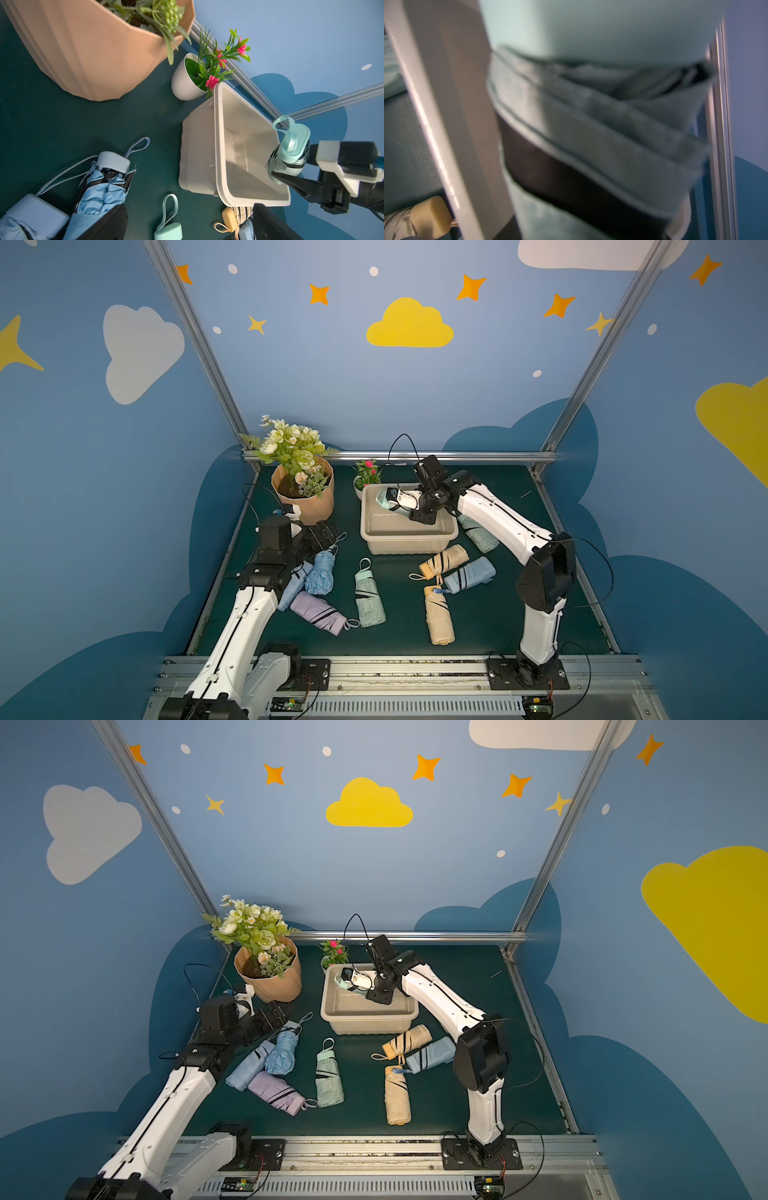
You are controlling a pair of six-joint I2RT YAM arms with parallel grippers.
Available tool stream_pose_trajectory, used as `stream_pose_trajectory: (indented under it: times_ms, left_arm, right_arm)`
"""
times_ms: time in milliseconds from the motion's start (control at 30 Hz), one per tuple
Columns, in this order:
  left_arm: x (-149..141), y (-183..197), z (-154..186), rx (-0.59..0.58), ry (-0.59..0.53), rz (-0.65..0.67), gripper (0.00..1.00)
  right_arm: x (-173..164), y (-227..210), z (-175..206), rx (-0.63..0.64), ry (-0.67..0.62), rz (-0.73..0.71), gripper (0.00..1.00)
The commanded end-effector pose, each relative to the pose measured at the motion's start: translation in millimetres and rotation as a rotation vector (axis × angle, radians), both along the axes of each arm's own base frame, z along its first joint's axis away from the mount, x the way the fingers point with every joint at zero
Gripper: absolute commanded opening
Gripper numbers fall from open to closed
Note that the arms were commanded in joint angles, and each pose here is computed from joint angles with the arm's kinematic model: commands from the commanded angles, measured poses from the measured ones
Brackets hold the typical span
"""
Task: Put the umbrella into the storage box
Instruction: Place the umbrella in the storage box.
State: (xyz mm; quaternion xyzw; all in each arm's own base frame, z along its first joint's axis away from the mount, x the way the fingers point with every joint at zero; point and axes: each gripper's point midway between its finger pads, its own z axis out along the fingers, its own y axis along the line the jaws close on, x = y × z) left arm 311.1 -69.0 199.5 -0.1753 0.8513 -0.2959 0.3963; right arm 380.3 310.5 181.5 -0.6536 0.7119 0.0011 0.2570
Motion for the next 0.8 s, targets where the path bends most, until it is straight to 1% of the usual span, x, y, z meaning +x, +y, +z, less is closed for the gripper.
stream_pose_trajectory:
  times_ms: [0, 233, 400, 567, 700, 733, 767]
  left_arm:
    - [-5.6, 4.7, -5.3, 0.023, 0.008, 0.021, 0.99]
    - [-6.4, 10.6, -10.0, 0.046, 0.008, 0.048, 0.99]
    - [-5.6, 9.2, -13.7, 0.043, 0.025, 0.04, 0.99]
    - [-0.5, 7.8, -17.6, 0.046, 0.04, 0.029, 0.99]
    - [6.2, 7.1, -18.4, 0.057, 0.055, 0.016, 0.99]
    - [7.7, 6.7, -19.0, 0.057, 0.061, 0.015, 0.99]
    - [7.7, 2.1, -17.9, 0.04, 0.064, -0.008, 0.99]
  right_arm:
    - [5.9, 1.1, 1.2, -0.049, -0.015, 0.038, 0.46]
    - [10.8, -4.6, -42.2, -0.169, 0.074, 0.063, 0.47]
    - [18.7, -4.1, -63.7, -0.18, 0.095, 0.038, 0.52]
    - [26.9, -2.1, -82.8, -0.192, 0.091, 0.014, 0.66]
    - [30.7, 0.9, -89.0, -0.19, 0.088, 0.014, 0.75]
    - [31.8, 1.7, -89.2, -0.187, 0.085, 0.014, 0.83]
    - [32.1, 2.2, -88.1, -0.184, 0.084, 0.012, 0.88]
